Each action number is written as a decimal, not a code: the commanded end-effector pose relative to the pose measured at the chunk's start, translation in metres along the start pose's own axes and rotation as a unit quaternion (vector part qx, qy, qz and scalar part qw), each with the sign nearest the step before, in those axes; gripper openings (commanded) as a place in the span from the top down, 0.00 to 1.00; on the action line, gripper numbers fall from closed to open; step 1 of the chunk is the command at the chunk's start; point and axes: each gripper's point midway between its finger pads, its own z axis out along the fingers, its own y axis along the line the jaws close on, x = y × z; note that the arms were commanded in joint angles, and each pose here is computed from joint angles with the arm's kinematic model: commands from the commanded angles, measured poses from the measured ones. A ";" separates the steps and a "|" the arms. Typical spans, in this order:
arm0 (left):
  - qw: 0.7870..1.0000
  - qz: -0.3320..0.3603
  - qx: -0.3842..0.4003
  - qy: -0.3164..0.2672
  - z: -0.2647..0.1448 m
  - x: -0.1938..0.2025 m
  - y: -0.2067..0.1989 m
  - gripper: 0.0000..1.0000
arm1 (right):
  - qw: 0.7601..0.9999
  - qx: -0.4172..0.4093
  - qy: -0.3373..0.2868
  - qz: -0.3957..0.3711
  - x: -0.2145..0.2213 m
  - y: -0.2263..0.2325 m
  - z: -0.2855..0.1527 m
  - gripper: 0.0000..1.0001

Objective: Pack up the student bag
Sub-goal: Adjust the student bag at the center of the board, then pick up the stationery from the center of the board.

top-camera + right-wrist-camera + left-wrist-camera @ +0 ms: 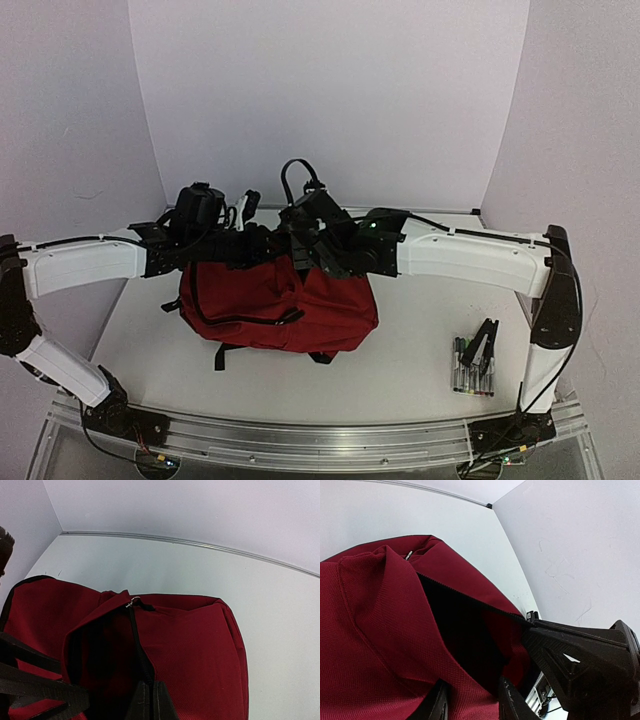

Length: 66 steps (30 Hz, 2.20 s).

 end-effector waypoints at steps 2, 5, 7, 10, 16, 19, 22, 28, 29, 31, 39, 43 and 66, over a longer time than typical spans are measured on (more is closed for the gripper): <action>0.999 -0.003 0.048 0.007 0.019 0.002 -0.007 0.72 | 0.998 0.001 -0.047 0.052 -0.037 -0.014 -0.018 1.00; 0.999 -0.031 0.011 0.032 0.031 0.017 0.016 0.77 | 0.997 0.002 -0.049 0.059 -0.039 -0.016 -0.020 1.00; 0.997 -0.048 -0.026 0.047 0.034 0.030 0.036 0.78 | 0.997 0.005 -0.050 0.061 -0.039 -0.019 -0.020 1.00; 0.991 -0.072 -0.087 0.070 0.031 0.050 0.065 0.80 | 0.996 0.011 -0.054 0.064 -0.041 -0.024 -0.021 1.00; 0.965 -0.100 -0.219 0.100 0.013 0.080 0.118 0.85 | 0.995 0.024 -0.064 0.077 -0.045 -0.036 -0.025 1.00; 0.959 -0.101 -0.244 0.104 0.012 0.084 0.129 0.85 | 0.994 0.023 -0.069 0.082 -0.048 -0.038 -0.028 1.00; 0.948 -0.101 -0.282 0.110 0.011 0.086 0.143 0.85 | 0.993 0.013 -0.077 0.088 -0.054 -0.038 -0.035 1.00; 0.938 -0.104 -0.310 0.113 0.014 0.090 0.157 0.85 | 0.990 -0.004 -0.097 0.100 -0.065 -0.044 -0.049 1.00; 0.939 -0.103 -0.309 0.114 0.015 0.090 0.157 0.85 | 0.990 -0.007 -0.098 0.098 -0.066 -0.043 -0.050 1.00; 0.942 -0.099 -0.301 0.112 0.018 0.085 0.153 0.85 | 0.991 -0.010 -0.097 0.095 -0.064 -0.042 -0.048 1.00; 0.984 -0.047 -0.165 0.055 0.022 0.023 0.073 0.63 | 0.994 -0.024 -0.081 0.067 -0.054 -0.032 -0.041 0.67; 0.989 -0.039 -0.141 0.027 -0.004 0.004 0.044 0.46 | 0.993 0.025 -0.104 0.059 -0.060 -0.067 -0.055 0.18; 0.990 -0.045 -0.132 -0.027 -0.075 0.003 0.052 0.00 | 0.896 0.226 0.119 0.362 0.134 -0.387 -0.018 0.02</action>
